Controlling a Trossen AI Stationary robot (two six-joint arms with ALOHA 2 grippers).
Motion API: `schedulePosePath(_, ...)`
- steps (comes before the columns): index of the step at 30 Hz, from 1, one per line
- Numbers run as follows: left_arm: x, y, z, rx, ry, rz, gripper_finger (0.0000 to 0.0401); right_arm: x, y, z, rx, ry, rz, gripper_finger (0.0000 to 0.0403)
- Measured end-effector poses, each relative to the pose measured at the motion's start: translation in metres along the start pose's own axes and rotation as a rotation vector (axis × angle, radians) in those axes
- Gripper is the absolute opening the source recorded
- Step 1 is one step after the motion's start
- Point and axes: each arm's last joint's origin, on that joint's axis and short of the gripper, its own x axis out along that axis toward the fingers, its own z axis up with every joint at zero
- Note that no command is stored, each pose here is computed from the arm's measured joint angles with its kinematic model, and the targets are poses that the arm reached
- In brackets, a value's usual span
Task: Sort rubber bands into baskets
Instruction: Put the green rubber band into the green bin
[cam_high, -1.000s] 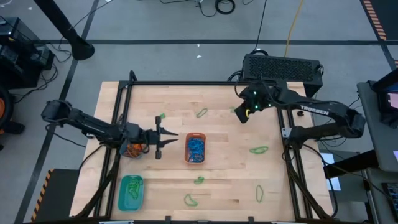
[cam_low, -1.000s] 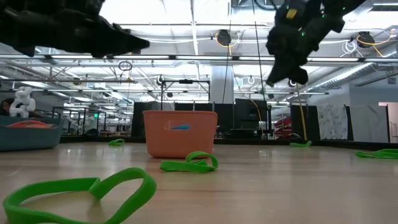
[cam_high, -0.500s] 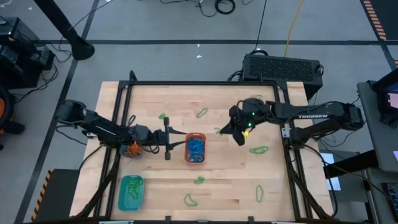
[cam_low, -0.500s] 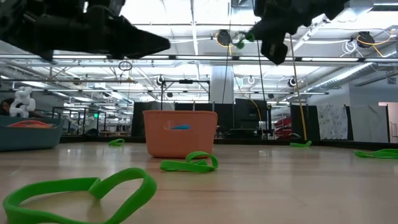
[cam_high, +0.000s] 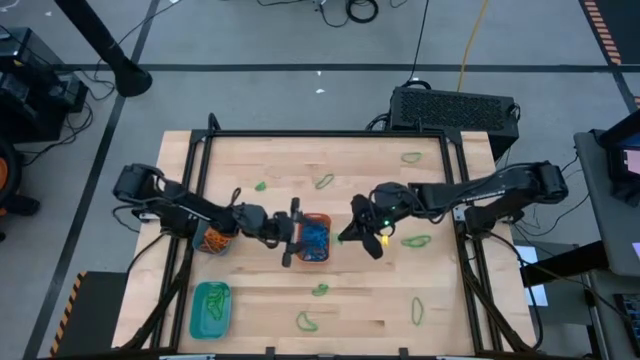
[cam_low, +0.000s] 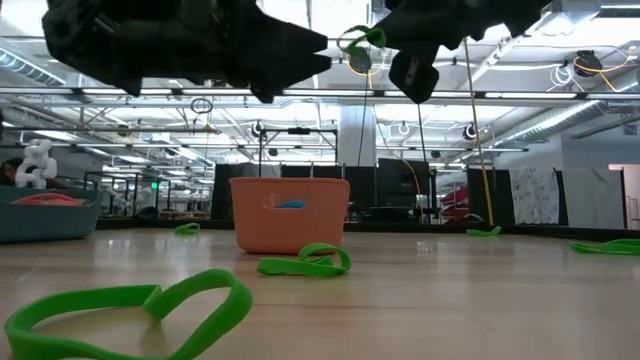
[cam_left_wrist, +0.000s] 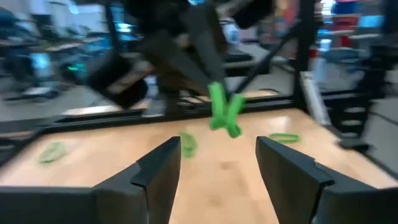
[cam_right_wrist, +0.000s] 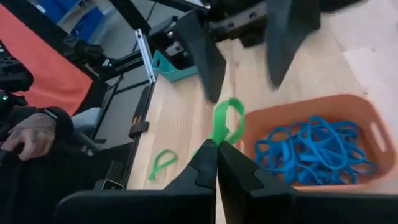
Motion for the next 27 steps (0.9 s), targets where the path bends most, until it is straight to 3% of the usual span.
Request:
schedulePosePath(4,0.012,-0.002,-0.002,-0.024,0.003,-0.07,0.0217,0.009,0.0,-0.001,-0.004,0.004,0.007,0.0)
schedulePosePath(23,0.023,-0.003,-0.006,0.01,0.036,-0.077,0.0216,0.028,-0.001,0.008,-0.036,0.059,-0.018,0.0)
schedulePosePath(27,0.023,-0.003,-0.006,0.01,0.039,-0.077,0.0195,0.028,-0.001,0.008,-0.031,0.065,-0.021,0.0)
